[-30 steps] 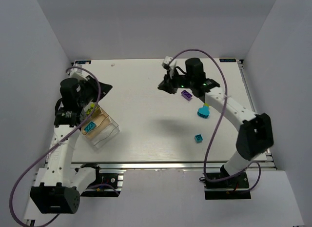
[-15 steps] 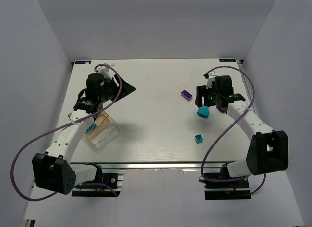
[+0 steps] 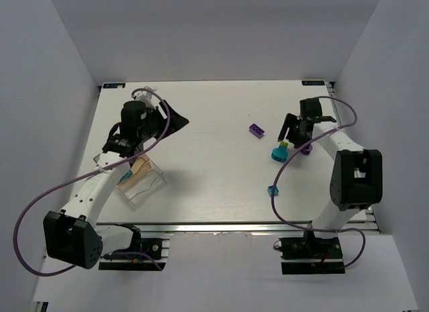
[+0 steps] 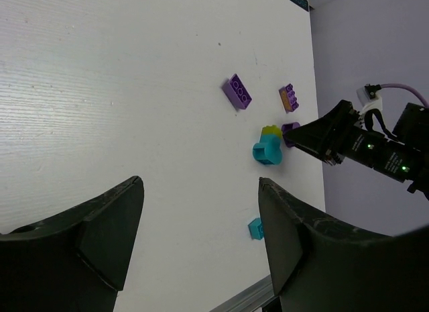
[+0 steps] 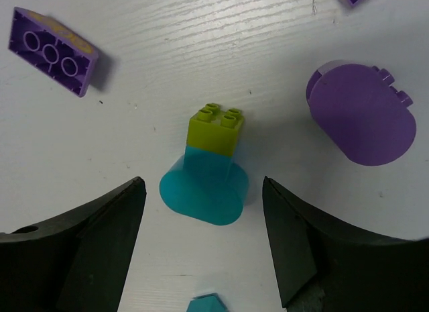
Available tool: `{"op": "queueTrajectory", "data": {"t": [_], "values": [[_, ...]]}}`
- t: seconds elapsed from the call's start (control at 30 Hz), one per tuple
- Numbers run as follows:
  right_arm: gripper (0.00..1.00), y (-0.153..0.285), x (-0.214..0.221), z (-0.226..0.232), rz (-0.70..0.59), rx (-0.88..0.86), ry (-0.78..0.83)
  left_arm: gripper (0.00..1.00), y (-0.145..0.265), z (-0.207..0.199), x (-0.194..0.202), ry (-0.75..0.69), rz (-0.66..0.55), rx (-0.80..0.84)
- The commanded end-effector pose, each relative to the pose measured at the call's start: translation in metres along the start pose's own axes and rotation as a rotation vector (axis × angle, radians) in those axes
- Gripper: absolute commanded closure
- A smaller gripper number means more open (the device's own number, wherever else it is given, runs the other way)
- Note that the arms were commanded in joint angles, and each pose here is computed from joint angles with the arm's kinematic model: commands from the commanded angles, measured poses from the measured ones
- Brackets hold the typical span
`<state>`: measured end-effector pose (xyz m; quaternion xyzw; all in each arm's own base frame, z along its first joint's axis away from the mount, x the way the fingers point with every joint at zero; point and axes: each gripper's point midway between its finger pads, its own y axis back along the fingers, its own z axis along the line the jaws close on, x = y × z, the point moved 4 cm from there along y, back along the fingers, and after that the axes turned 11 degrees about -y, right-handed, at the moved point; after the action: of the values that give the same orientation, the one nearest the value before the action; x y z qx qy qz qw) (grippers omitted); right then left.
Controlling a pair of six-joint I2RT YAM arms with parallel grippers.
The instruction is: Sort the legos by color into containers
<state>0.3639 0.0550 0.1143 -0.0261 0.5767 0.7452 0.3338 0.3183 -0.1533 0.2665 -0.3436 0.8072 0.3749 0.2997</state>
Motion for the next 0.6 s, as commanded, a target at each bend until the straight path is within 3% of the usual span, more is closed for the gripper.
{"op": "queueTrajectory", "data": {"t": [0.0,0.37,0.57], "values": [[0.25,-0.009,-0.003,0.004,0.041,0.008,-0.101,0.21,0.013,-0.009,-0.012,-0.013,-0.051,0.005],[0.28,-0.035,-0.007,0.007,0.08,0.019,-0.105,0.21,0.018,-0.005,-0.007,-0.013,-0.047,-0.019],[0.36,-0.041,-0.008,0.002,0.07,0.045,-0.098,0.21,0.017,-0.005,-0.007,-0.014,-0.044,-0.017]]}}
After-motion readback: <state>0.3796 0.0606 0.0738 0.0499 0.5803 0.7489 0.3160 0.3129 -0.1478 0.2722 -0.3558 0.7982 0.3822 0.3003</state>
